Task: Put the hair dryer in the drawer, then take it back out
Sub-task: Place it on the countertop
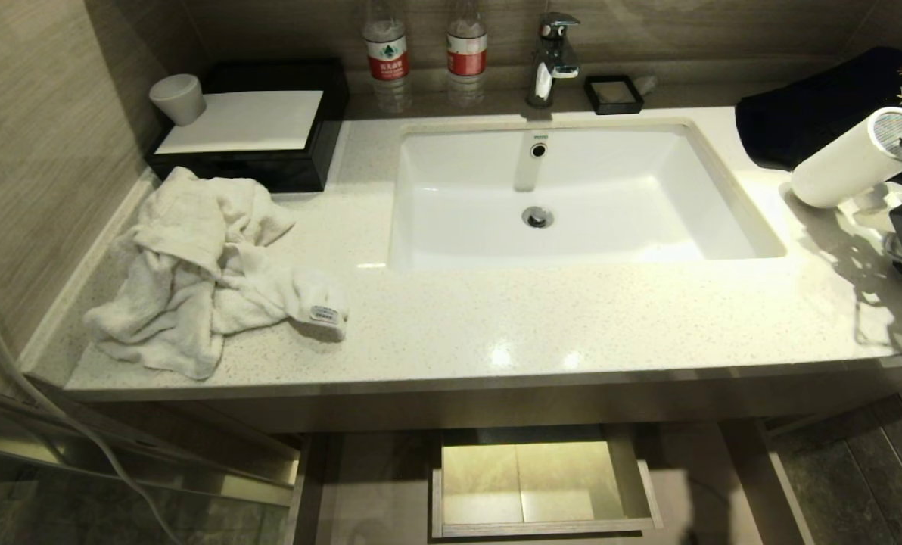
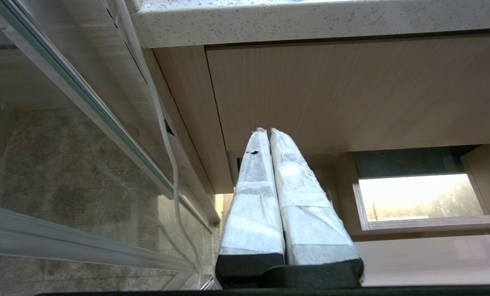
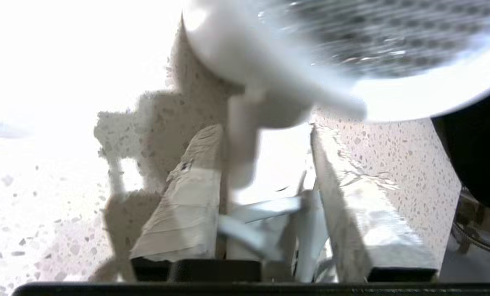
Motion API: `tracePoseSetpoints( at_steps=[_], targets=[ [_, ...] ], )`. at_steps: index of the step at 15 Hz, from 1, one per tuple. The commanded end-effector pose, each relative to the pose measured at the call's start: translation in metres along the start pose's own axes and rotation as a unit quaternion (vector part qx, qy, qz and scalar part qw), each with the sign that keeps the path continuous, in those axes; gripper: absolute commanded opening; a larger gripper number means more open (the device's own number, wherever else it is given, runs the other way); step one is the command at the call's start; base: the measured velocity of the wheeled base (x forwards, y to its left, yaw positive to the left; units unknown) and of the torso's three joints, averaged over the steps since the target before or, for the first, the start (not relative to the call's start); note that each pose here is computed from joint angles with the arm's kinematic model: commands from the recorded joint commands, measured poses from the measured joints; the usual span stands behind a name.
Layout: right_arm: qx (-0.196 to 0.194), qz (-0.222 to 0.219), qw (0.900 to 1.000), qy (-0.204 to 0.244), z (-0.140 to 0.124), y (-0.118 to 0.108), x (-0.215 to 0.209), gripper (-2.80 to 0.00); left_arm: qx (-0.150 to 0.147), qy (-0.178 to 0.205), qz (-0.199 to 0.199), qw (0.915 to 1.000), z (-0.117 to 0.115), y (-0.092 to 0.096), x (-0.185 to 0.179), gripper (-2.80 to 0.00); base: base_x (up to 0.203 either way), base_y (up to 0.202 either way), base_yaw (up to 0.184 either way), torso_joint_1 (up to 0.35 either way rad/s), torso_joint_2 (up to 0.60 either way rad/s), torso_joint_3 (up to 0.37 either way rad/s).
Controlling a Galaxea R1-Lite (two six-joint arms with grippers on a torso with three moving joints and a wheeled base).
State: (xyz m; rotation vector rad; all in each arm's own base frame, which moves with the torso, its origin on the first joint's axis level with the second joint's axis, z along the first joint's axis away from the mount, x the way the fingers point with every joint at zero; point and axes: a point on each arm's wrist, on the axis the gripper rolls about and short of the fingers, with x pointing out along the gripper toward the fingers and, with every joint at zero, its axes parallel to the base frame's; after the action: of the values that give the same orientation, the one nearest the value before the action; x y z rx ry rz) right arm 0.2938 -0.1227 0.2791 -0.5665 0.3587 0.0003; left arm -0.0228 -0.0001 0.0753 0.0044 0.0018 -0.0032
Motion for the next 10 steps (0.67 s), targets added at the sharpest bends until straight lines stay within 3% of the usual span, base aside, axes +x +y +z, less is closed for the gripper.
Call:
tracePoseSetpoints(
  at_steps=[1, 4, 9, 10],
  targets=[
    [0.000, 0.015, 1.000, 0.006, -0.007, 0.000, 0.016, 0.00, 0.000, 0.001, 0.000, 1.0000, 0.000, 0.000, 0.000, -2.80, 0.000, 0.000, 0.000, 0.000, 0.00, 0.000],
    [0.000, 0.007, 1.000, 0.004, -0.006, -0.003, 0.009, 0.00, 0.000, 0.001, 0.000, 1.0000, 0.000, 0.000, 0.000, -2.80, 0.000, 0.000, 0.000, 0.000, 0.00, 0.000],
    [0.001, -0.023, 1.000, -0.009, 0.000, 0.002, -0.044, 0.00, 0.000, 0.001, 0.000, 1.0000, 0.000, 0.000, 0.000, -2.80, 0.000, 0.000, 0.000, 0.000, 0.00, 0.000],
    [0.001, -0.029, 1.000, -0.012, 0.000, 0.006, -0.056, -2.80, 0.000, 0.001, 0.000, 1.0000, 0.000, 0.000, 0.000, -2.80, 0.000, 0.000, 0.000, 0.000, 0.00, 0.000]
  ],
)
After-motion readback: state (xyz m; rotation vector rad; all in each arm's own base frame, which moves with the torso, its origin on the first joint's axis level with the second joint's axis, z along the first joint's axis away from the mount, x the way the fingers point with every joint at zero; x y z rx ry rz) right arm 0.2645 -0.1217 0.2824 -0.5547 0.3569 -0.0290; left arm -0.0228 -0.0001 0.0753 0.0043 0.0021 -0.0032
